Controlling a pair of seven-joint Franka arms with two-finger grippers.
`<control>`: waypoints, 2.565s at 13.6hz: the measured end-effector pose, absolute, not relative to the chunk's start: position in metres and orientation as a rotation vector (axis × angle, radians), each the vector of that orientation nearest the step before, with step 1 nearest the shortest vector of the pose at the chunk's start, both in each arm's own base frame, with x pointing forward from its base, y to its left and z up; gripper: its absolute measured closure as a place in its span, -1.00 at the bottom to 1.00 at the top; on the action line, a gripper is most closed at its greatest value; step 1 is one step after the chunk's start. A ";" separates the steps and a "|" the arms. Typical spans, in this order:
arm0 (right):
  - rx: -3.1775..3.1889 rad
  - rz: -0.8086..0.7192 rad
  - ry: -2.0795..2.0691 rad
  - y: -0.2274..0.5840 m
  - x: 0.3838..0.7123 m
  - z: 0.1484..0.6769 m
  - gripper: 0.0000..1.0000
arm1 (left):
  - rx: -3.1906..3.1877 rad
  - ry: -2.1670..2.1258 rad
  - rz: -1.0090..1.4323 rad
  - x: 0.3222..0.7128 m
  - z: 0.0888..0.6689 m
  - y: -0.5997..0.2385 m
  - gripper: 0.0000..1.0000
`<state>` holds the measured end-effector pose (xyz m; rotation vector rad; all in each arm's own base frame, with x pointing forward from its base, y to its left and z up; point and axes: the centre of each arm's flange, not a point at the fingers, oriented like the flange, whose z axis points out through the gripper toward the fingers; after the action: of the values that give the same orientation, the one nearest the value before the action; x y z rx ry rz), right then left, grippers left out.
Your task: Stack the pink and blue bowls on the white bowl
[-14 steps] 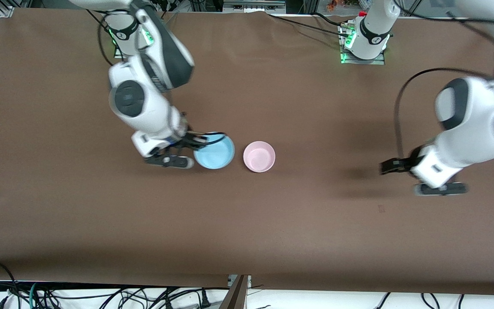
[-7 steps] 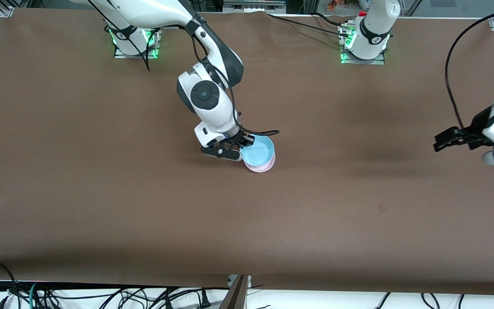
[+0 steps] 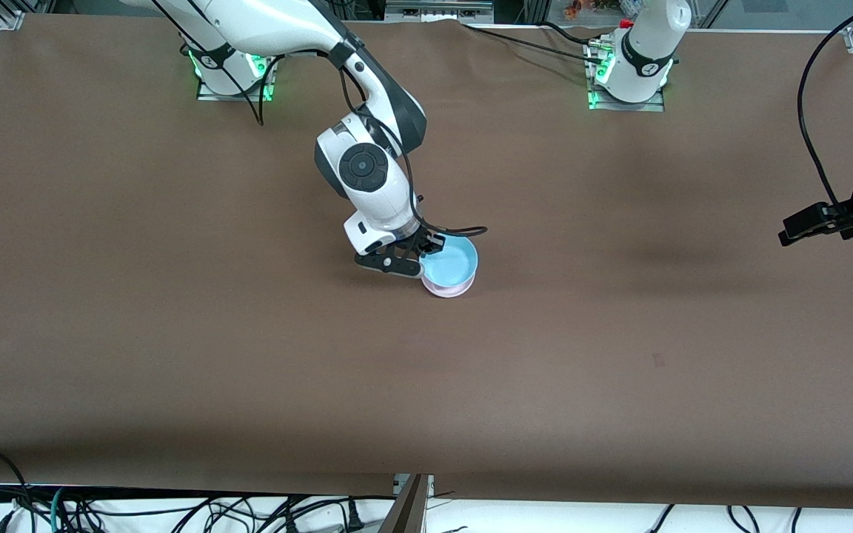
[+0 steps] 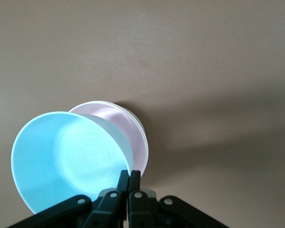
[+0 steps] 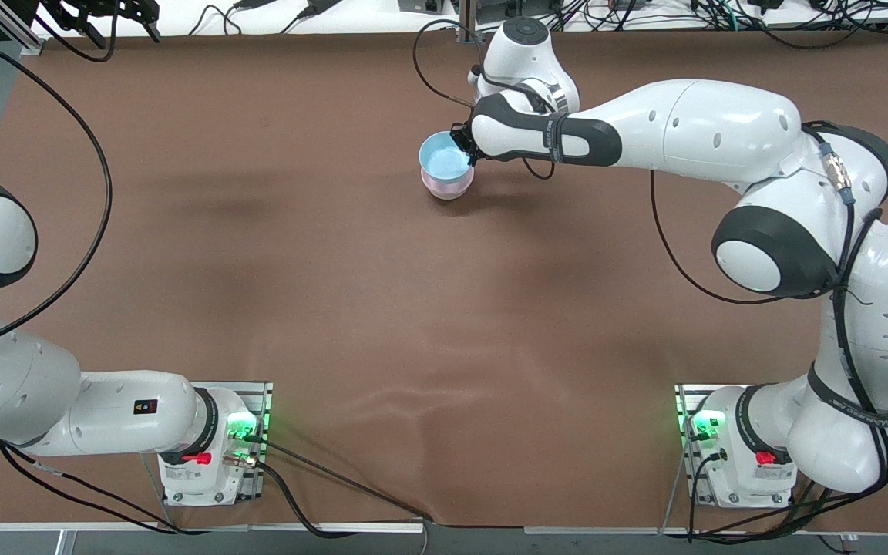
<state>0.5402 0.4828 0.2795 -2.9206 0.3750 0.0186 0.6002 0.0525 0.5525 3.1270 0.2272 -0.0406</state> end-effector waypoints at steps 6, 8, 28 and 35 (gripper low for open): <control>-2.920 0.011 0.372 0.487 0.539 0.263 0.96 | 3.116 0.208 -0.072 0.599 0.550 0.043 -1.00; -2.918 0.008 0.370 0.488 0.538 0.261 0.96 | 3.116 0.207 -0.075 0.600 0.549 0.042 -1.00; -3.017 -0.004 0.307 0.267 0.632 0.452 -1.00 | 3.117 0.205 -0.052 0.605 0.554 0.042 -1.00; -3.046 0.102 0.127 0.133 0.572 0.605 -1.00 | 3.117 0.202 -0.052 0.606 0.554 0.041 -1.00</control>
<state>0.5719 0.1333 0.6054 -3.0458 0.1269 0.1025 0.6063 0.0409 0.5535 3.1173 0.2017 -0.0516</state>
